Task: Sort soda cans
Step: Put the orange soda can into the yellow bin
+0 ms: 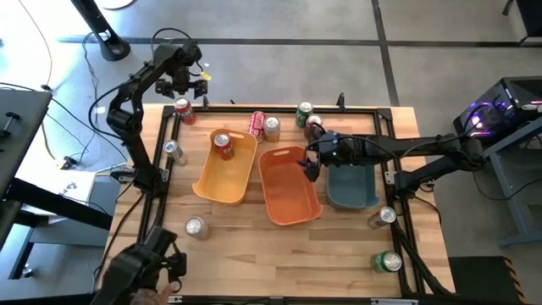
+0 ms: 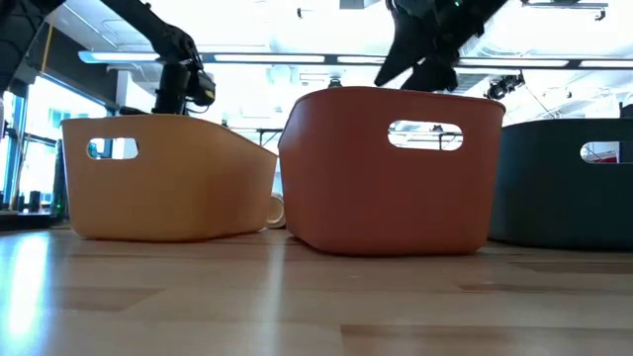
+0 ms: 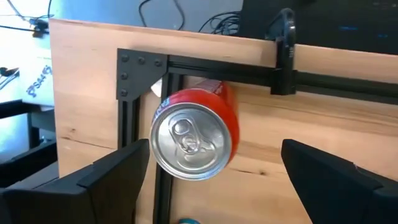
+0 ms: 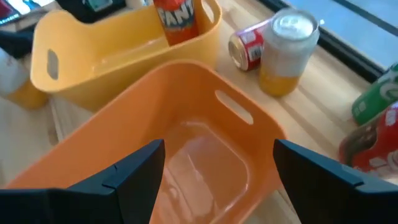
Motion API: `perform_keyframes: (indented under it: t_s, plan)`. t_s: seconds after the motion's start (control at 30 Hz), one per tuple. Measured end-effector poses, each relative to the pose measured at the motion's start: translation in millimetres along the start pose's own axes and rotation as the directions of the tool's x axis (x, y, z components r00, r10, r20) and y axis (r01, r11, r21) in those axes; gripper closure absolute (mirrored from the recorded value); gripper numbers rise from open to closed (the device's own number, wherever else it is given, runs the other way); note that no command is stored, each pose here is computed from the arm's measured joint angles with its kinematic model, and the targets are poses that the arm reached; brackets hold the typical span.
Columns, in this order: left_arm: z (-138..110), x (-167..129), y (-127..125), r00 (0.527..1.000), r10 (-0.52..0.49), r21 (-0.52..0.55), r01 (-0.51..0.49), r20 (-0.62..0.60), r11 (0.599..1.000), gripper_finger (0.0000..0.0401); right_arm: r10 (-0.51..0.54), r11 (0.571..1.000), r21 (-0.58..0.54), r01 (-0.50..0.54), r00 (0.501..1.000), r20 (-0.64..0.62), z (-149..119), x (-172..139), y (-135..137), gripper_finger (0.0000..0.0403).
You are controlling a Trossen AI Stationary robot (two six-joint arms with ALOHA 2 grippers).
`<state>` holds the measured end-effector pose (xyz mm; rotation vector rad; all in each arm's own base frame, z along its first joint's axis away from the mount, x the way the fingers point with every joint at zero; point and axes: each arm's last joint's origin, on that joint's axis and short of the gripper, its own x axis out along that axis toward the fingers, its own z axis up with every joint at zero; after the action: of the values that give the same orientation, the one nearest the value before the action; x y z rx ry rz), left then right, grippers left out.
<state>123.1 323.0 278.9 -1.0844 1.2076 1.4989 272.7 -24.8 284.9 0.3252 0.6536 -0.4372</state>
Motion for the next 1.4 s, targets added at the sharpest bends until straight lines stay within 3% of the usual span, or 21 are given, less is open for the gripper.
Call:
perform_keyframes:
  t_s: [0.33,0.73,0.8,0.9,1.0,1.2,1.4]
  plan:
    - [3.2,8.7,-3.6,0.999,0.052,-0.022,-0.052,-0.001,0.998,0.0061,0.04,0.997,0.073,-0.034,0.996,-0.077,-29.2,17.0,-5.9,0.0107]
    - [3.2,8.0,-6.0,0.998,0.062,-0.053,-0.061,0.02,0.997,0.0061,0.099,0.993,0.058,-0.099,0.995,-0.009,-23.3,18.1,-2.3,0.0107]
    - [7.6,7.8,-9.1,0.997,0.031,-0.11,-0.024,0.064,0.994,0.0061,0.104,0.993,0.064,-0.104,0.995,0.011,-20.8,18.4,-3.2,0.0107]
    - [19.8,8.1,-11.2,0.987,-0.105,-0.192,0.128,0.124,0.973,0.0061,0.108,0.991,0.073,-0.109,0.994,0.021,-19.6,18.5,-3.3,0.0107]
    - [23.2,8.4,-9.0,0.981,-0.141,-0.26,0.171,0.131,0.95,0.0061,0.117,0.99,0.077,-0.117,0.993,0.011,-20.3,18.5,-3.1,0.0107]
    - [12.1,-2.3,1.5,0.992,-0.033,-0.262,0.063,0.12,0.963,0.0061,0.123,0.988,0.092,-0.123,0.992,0.007,-20.7,18.3,-2.3,0.0107]
    - [12.5,-2.4,7.3,0.993,-0.034,-0.262,0.062,0.109,0.963,0.0061,0.122,0.99,0.074,-0.122,0.993,0.007,-20.8,18.3,-2.4,0.0107]
